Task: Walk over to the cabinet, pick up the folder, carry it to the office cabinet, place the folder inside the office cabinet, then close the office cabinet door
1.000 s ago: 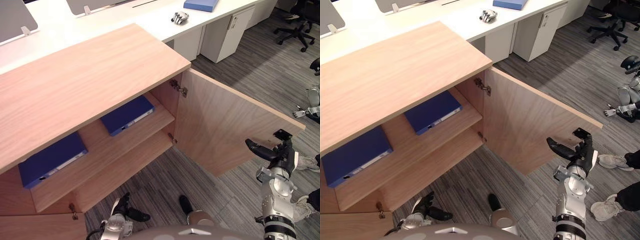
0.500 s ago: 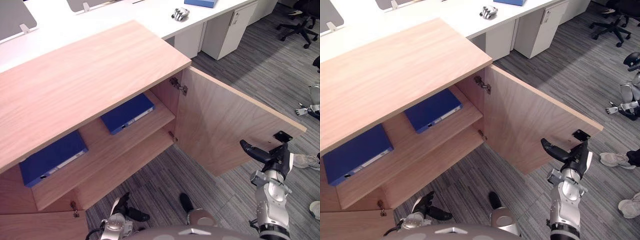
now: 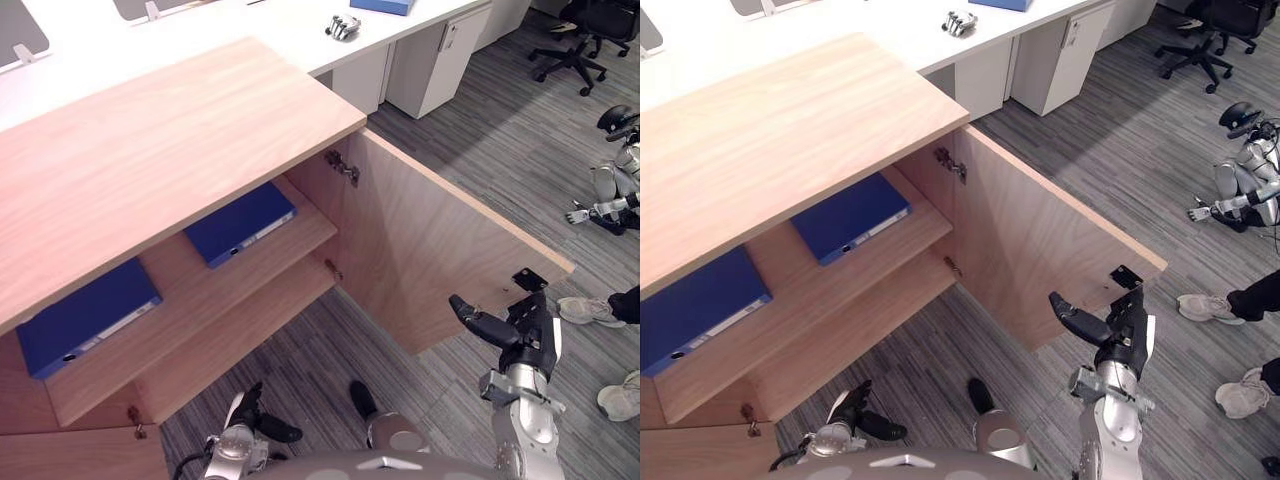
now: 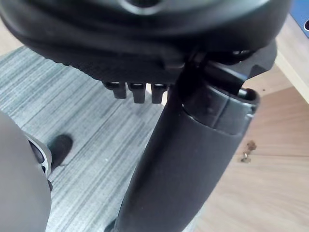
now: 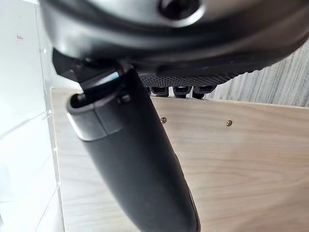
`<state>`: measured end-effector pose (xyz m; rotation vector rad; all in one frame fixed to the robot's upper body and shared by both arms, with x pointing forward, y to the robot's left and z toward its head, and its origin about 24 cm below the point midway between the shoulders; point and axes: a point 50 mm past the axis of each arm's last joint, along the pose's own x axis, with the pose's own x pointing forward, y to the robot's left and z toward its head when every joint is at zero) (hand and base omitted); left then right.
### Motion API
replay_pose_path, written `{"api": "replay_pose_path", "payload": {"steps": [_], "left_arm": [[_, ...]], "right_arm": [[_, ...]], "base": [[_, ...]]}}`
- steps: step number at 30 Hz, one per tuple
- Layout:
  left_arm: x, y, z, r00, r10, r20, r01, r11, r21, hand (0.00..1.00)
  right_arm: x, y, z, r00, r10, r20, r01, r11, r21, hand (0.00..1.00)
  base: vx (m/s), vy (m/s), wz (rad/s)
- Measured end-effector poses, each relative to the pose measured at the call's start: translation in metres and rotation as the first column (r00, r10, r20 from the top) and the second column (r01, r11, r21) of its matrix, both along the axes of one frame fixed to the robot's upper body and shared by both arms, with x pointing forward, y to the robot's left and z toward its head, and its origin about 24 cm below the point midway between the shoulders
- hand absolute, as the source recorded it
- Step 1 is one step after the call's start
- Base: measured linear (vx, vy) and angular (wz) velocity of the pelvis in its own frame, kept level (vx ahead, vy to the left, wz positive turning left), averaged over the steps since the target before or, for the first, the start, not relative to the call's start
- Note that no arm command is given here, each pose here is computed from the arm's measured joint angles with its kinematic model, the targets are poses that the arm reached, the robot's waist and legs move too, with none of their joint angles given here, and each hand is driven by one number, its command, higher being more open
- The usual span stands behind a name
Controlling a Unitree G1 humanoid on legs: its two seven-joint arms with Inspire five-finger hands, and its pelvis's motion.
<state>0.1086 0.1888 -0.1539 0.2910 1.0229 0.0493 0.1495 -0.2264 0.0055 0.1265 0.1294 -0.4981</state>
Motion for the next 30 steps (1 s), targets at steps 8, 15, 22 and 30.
{"api": "replay_pose_path", "payload": {"steps": [8, 15, 22, 30], "left_arm": [[-0.002, 0.000, 0.000, 1.000, -0.009, -0.003, 0.009, 1.000, 0.005, 1.00], [-0.002, 0.014, 0.002, 0.998, -0.056, -0.015, 0.057, 0.998, 0.035, 1.00], [0.005, 0.030, 0.006, 0.992, -0.122, -0.019, 0.123, 0.989, 0.087, 1.00], [-0.001, 0.036, 0.006, 0.991, -0.127, -0.039, 0.130, 0.986, 0.100, 1.00]], "right_arm": [[-0.027, 0.021, -0.003, 0.991, 0.122, -0.047, -0.120, 0.992, 0.045, 1.00], [-0.046, 0.024, -0.005, 0.968, 0.242, -0.067, -0.233, 0.965, 0.122, 1.00], [-0.047, 0.030, -0.008, 0.942, 0.331, -0.053, -0.311, 0.923, 0.225, 1.00], [-0.062, 0.044, -0.014, 0.875, 0.474, -0.096, -0.425, 0.848, 0.317, 1.00]], "base": [[-0.01, -0.005, -0.02], [0.00, 0.000, 0.00], [0.00, -0.002, 0.02], [-0.02, -0.011, 0.18]]}}
